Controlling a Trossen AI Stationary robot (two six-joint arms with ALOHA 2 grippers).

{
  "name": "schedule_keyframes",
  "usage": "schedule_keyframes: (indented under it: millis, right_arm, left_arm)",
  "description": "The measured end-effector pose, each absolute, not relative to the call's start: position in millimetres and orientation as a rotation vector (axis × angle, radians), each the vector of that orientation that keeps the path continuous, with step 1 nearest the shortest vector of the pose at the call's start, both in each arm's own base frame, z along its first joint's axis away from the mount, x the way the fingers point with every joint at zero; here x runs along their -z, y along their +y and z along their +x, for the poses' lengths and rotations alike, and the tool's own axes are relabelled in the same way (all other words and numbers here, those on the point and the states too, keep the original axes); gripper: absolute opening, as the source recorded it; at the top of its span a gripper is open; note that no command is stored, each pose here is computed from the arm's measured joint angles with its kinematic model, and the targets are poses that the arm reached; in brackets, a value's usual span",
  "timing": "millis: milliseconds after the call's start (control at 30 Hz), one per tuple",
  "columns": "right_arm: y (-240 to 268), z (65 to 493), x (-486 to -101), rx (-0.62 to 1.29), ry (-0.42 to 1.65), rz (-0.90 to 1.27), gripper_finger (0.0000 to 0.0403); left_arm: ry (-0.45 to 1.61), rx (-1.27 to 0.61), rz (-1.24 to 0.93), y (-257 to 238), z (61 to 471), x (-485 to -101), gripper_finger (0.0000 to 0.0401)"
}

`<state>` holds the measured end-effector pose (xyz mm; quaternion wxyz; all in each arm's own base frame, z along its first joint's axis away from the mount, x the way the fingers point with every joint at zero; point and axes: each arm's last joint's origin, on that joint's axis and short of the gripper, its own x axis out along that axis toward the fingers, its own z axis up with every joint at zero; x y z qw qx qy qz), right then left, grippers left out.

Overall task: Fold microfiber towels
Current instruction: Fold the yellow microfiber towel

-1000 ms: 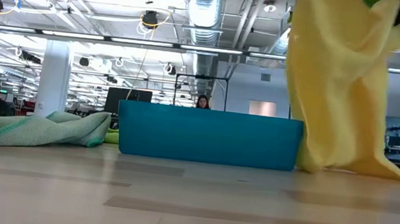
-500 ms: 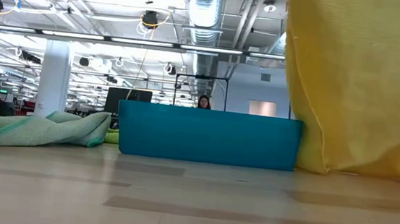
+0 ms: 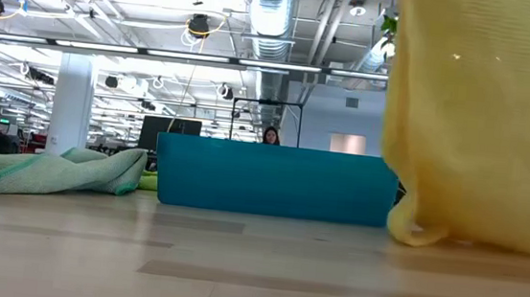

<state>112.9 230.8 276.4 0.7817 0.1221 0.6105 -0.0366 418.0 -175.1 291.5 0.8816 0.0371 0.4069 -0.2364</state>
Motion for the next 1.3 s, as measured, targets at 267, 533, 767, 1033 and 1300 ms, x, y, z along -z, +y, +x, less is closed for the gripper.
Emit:
schedule_keyframes:
  millis: [267,533,767,1033,1300]
  right_arm:
    - [259.6,126.2,-244.4,0.081,1.326,0.231,0.0008]
    - [289.9,140.4,-210.7,0.044,1.313,0.275,0.0008]
    - [310.4,151.6,-181.3,0.019,1.299,0.312,0.0008]
    - [315.8,162.2,-168.7,0.016,1.294,0.349,0.0008]
    - [287.2,157.8,-176.5,0.255,1.343,0.269,0.0008]
  left_arm:
    - [0.871,0.519,0.004,-195.6,409.9,-261.5,0.0]
    - [0.895,0.512,-0.087,-207.4,400.1,-224.8,0.0]
    - [0.876,0.51,-0.144,-213.4,390.6,-194.4,0.0]
    - [0.888,0.422,-0.142,-209.2,386.4,-180.6,0.0]
    - [0.831,0.22,-0.078,-188.7,396.7,-180.3,0.0]
